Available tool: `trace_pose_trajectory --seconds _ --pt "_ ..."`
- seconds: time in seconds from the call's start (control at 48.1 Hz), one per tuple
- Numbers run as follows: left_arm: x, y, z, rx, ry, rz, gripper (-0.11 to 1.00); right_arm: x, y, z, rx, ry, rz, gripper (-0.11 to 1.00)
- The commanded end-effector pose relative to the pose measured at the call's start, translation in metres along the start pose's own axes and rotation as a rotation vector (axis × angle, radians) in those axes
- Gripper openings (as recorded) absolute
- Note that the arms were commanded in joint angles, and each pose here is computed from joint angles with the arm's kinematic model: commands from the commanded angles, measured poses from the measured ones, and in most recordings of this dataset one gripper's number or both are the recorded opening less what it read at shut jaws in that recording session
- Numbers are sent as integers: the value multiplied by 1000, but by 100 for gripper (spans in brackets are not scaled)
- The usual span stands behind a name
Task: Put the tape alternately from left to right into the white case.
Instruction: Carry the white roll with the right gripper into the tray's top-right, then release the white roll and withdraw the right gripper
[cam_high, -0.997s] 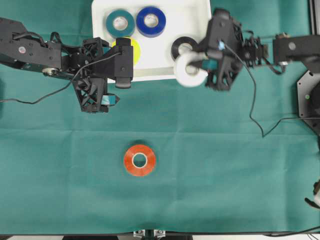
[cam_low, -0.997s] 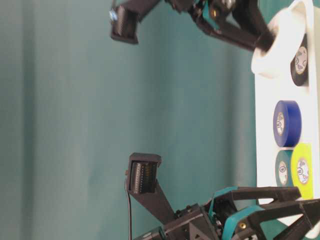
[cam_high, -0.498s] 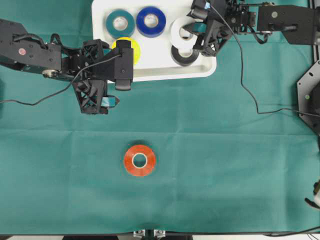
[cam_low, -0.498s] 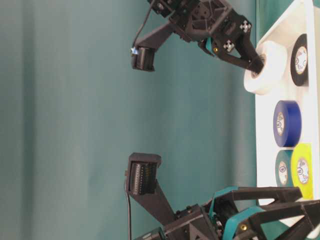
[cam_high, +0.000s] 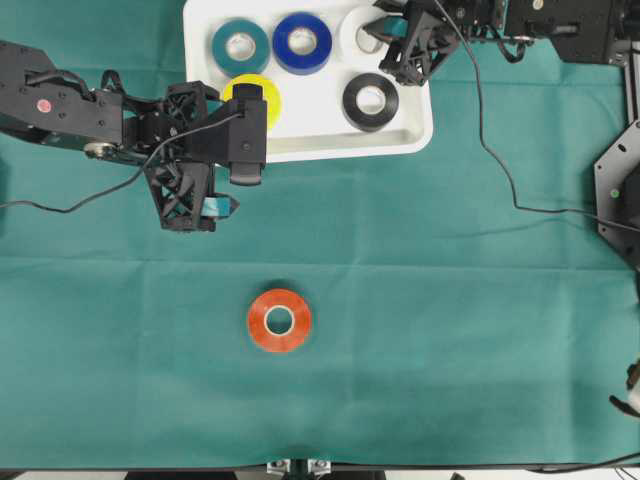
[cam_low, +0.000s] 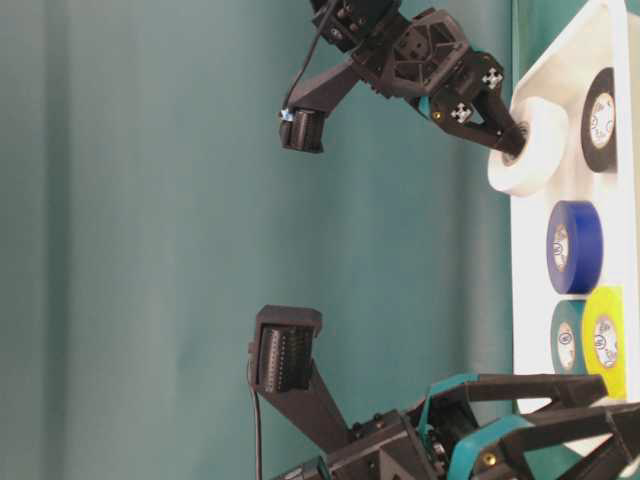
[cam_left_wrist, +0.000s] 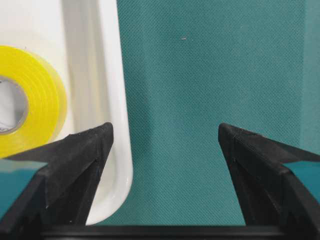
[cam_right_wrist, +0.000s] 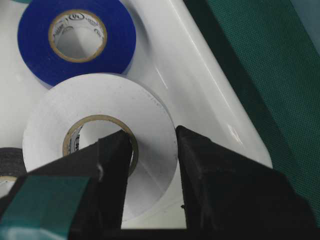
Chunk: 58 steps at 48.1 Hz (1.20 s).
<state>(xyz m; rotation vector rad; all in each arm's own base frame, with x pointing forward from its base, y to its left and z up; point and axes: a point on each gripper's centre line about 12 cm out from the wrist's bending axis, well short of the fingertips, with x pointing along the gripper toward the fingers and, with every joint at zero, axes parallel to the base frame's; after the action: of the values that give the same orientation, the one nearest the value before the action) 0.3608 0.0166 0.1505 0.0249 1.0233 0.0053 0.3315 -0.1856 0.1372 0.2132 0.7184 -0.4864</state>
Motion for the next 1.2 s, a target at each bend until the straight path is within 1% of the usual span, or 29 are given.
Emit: trace_pose_trajectory --seconds 0.0,0.166,0.415,0.436,0.457,0.602,0.644,0.665,0.768,1.184 --pt "-10 -1 10 1 -44 1 77 -3 0 14 -15 -43 5 28" --pt "-10 -1 10 1 -44 1 77 -3 0 13 -29 -40 4 28" --pt "-10 -1 10 0 -45 1 77 -3 -1 12 -21 -29 -5 29" --pt "-10 -1 10 0 -45 1 77 -3 -1 11 -22 -23 -7 30" --pt "-10 -1 10 1 -44 1 77 -3 -1 12 -22 -22 -9 34" --pt "-10 -1 9 1 -43 1 77 -3 -2 10 -27 -8 -18 77" --pt "-10 0 9 0 -43 1 77 -3 -2 10 -25 -8 -18 87" --pt "-10 0 9 0 -43 2 77 -3 -2 10 -25 -8 -18 88" --pt "-10 -1 9 3 -43 1 77 -3 -2 9 -27 -8 -17 83" --pt "-10 -1 9 3 -43 1 77 -3 -2 9 -24 -10 -15 83"
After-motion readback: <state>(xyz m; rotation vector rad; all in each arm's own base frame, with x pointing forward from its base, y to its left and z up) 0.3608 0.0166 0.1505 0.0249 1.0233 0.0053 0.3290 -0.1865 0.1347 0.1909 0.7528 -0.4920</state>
